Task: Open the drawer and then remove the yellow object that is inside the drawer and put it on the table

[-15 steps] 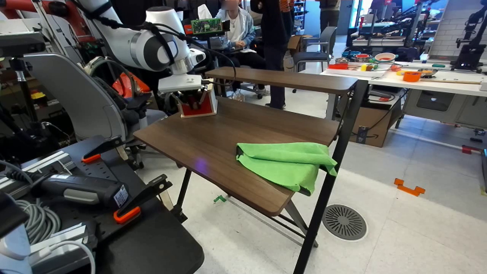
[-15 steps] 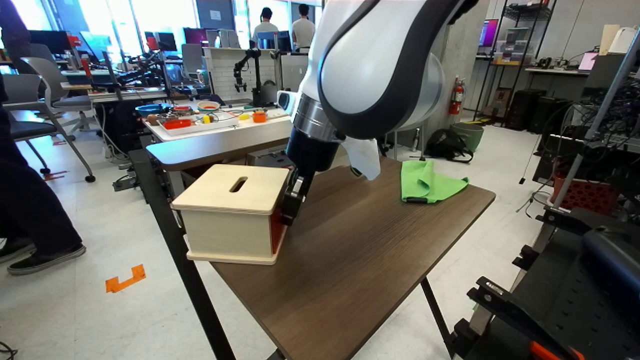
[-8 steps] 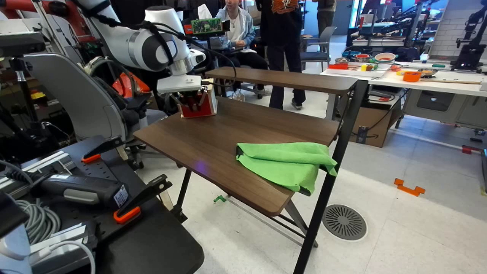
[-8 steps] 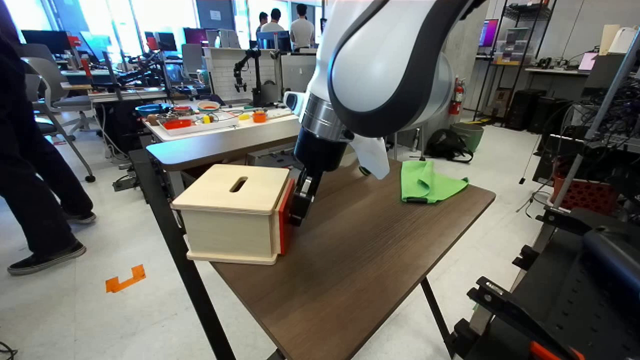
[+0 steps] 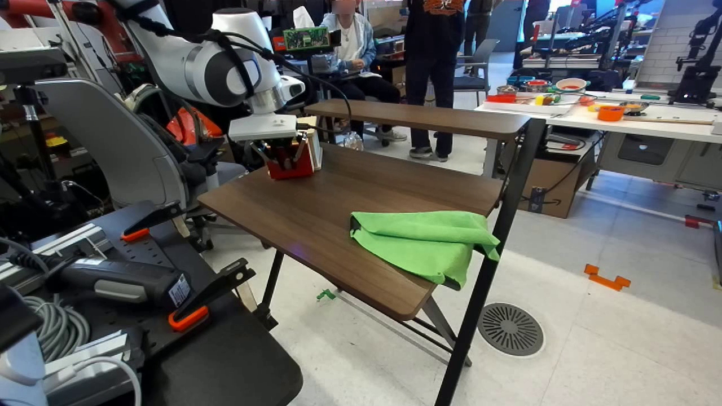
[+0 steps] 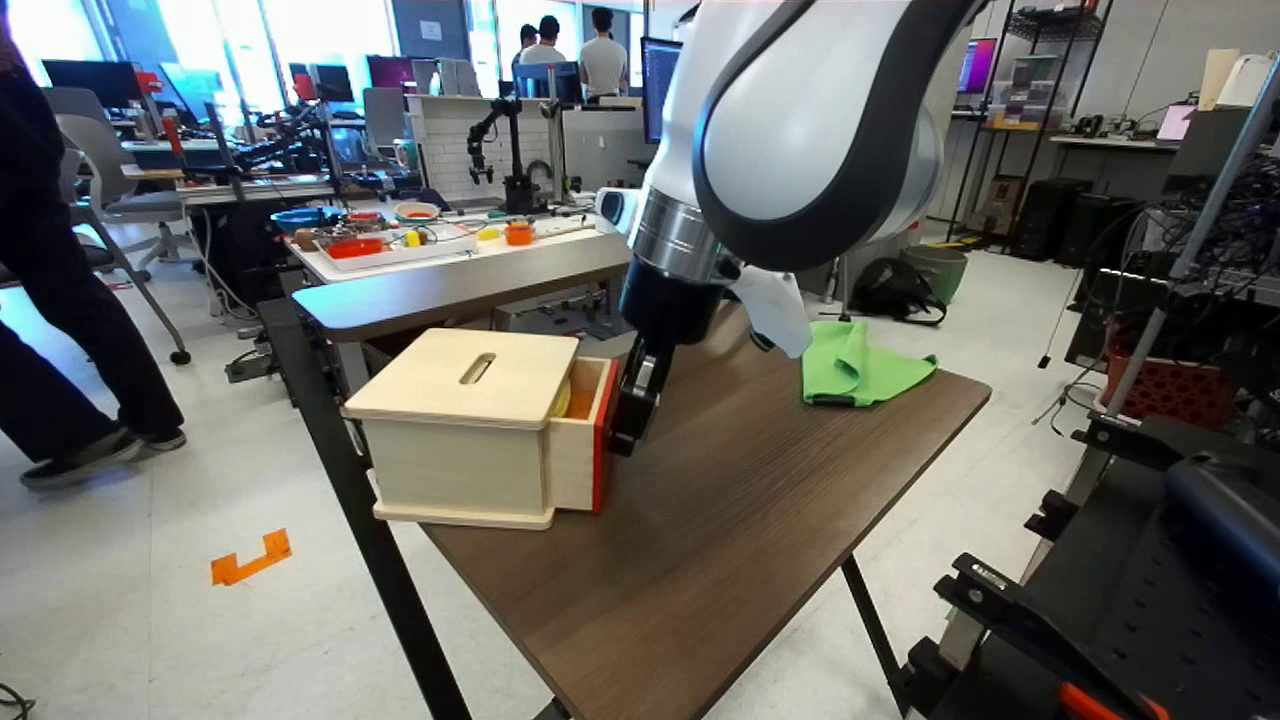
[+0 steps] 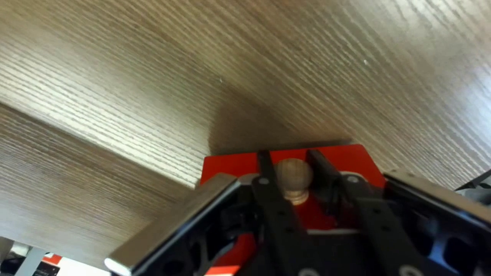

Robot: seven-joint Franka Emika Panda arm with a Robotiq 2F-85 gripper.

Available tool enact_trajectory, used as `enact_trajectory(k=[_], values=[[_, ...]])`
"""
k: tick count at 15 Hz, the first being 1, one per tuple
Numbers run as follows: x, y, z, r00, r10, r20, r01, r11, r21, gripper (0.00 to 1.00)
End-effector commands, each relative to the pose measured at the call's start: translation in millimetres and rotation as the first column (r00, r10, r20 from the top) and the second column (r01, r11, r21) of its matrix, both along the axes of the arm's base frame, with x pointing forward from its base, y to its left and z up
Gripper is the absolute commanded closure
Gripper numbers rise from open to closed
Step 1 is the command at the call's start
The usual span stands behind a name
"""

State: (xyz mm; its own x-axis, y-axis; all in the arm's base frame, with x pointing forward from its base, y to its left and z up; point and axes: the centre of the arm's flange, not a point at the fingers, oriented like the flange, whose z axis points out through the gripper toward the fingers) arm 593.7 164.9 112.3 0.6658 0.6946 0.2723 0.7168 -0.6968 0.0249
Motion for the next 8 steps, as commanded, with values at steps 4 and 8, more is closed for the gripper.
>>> enact_trajectory(k=[4,8], values=[[-10.8,-22.7,9.1,1.000,-0.018,-0.014,0.018,0.999,-0.029,0.93],[-14.8,-27.8,9.1,1.000,-0.024,-0.020,0.024,0.999,-0.034,0.93]])
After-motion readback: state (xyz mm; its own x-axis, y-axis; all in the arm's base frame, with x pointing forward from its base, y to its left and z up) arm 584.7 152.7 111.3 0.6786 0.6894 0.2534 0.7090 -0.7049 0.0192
